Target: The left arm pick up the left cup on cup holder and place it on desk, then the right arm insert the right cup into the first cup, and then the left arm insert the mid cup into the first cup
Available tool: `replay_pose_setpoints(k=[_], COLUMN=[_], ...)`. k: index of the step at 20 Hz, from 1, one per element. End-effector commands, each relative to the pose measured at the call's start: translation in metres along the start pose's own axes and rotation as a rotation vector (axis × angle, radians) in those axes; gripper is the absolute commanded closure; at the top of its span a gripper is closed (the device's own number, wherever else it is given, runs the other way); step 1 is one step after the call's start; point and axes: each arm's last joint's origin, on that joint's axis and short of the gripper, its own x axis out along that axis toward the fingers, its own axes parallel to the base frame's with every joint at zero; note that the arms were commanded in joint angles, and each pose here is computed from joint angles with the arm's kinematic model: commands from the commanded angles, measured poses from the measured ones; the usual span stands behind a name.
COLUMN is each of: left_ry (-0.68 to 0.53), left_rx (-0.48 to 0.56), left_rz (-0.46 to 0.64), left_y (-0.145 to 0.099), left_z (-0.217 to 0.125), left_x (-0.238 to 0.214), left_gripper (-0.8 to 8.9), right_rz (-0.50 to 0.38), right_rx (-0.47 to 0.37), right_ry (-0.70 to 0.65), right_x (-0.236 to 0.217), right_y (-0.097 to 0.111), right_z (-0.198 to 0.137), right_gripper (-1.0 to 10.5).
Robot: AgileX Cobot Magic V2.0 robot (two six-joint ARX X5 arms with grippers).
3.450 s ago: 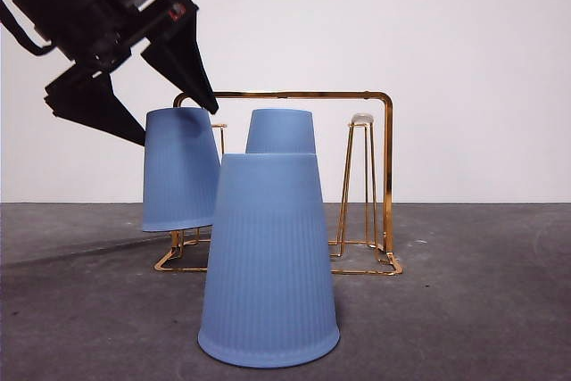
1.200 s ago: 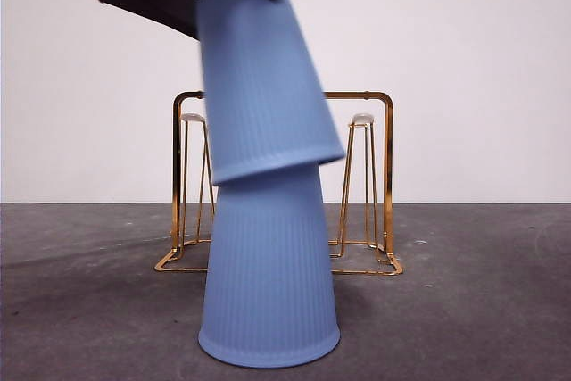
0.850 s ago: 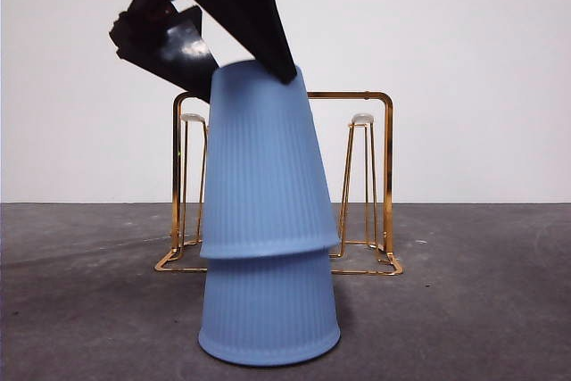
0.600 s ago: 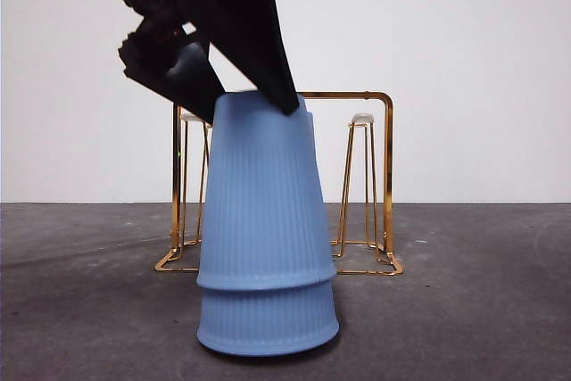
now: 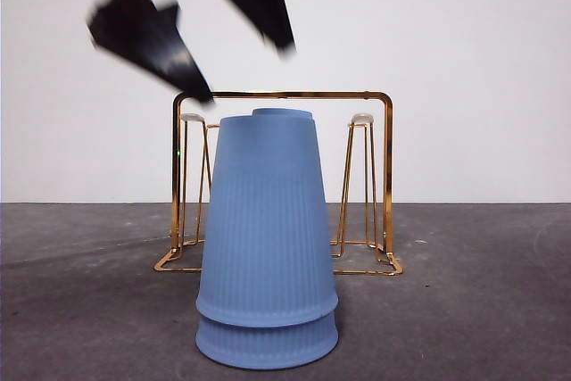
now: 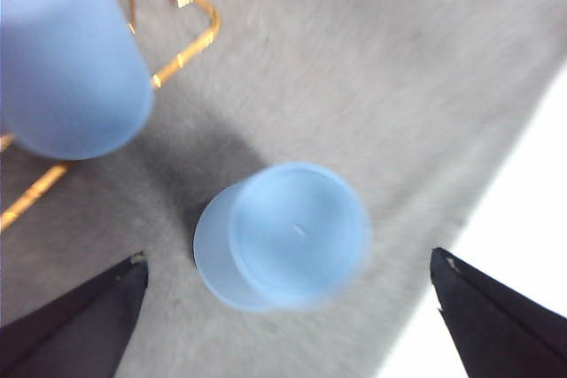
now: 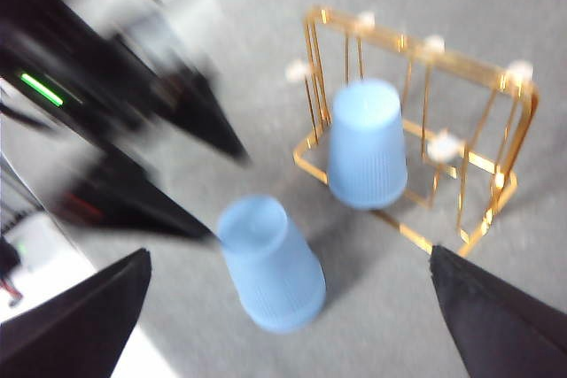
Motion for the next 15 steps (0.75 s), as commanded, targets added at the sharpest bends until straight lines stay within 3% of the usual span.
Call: replay_pose_setpoints(k=[1, 6, 15], left_ry=[-0.101, -0.262, -0.277], left_rx=[0.013, 0.042, 0.036], left_rz=[-0.013, 0.024, 0.039], left_y=[-0.011, -0.023, -0.031], left_z=[0.004, -0.021, -0.069], left_x=[-0.042, -0.109, -0.157], left_gripper=[3.04, 3.04, 3.09], right_rz=[-0.004, -0.008, -0.001], right_rx=[-0.004, -0.038, -0.16], right_ry=[0.046, 0.092, -0.017], right_x=[0.012, 0.045, 0.127], right_y=[0.002, 0.004, 0.007], right_z=[0.004, 0.01, 0.03], right_gripper=[4.4, 4.4, 4.4])
